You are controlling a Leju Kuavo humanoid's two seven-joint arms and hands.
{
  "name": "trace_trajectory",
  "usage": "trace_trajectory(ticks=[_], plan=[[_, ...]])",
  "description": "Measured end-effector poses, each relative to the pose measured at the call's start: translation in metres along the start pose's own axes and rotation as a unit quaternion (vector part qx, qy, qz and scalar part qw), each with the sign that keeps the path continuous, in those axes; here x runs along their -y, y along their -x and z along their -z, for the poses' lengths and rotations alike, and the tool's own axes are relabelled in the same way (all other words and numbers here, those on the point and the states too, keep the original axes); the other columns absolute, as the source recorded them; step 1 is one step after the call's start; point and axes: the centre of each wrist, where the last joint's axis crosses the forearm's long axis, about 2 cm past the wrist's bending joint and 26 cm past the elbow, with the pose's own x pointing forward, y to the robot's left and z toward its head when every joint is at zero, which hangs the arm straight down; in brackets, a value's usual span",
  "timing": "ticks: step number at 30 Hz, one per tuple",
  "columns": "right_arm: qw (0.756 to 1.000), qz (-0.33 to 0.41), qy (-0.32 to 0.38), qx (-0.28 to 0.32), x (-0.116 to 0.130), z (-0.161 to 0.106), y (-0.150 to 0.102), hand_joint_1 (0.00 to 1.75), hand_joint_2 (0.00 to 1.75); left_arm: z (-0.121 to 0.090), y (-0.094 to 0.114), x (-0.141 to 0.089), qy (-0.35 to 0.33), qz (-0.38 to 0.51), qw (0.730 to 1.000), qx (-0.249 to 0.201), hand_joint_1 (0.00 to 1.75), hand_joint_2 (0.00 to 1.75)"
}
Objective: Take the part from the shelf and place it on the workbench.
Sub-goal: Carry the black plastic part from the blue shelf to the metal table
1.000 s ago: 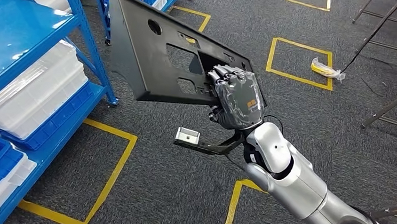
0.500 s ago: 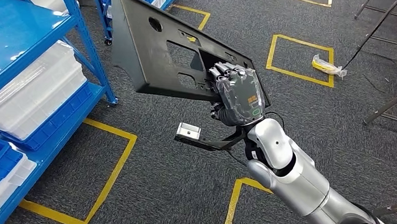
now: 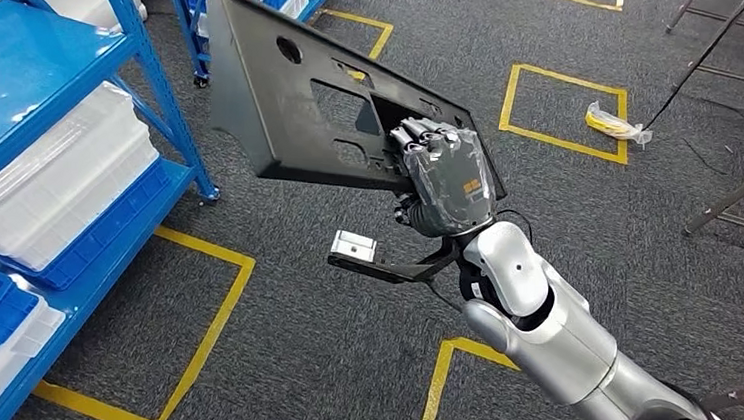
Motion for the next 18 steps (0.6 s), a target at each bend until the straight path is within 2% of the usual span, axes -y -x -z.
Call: trace_trajectory(ticks=[18], plan=[[1.000,-0.009,0.002,0.006,0.0013,0.0018,0.0036,1.75,1.75,0.0005,-0.0025,0.0013,0.001,0.001,1.000,0.003,0.00,1.75]])
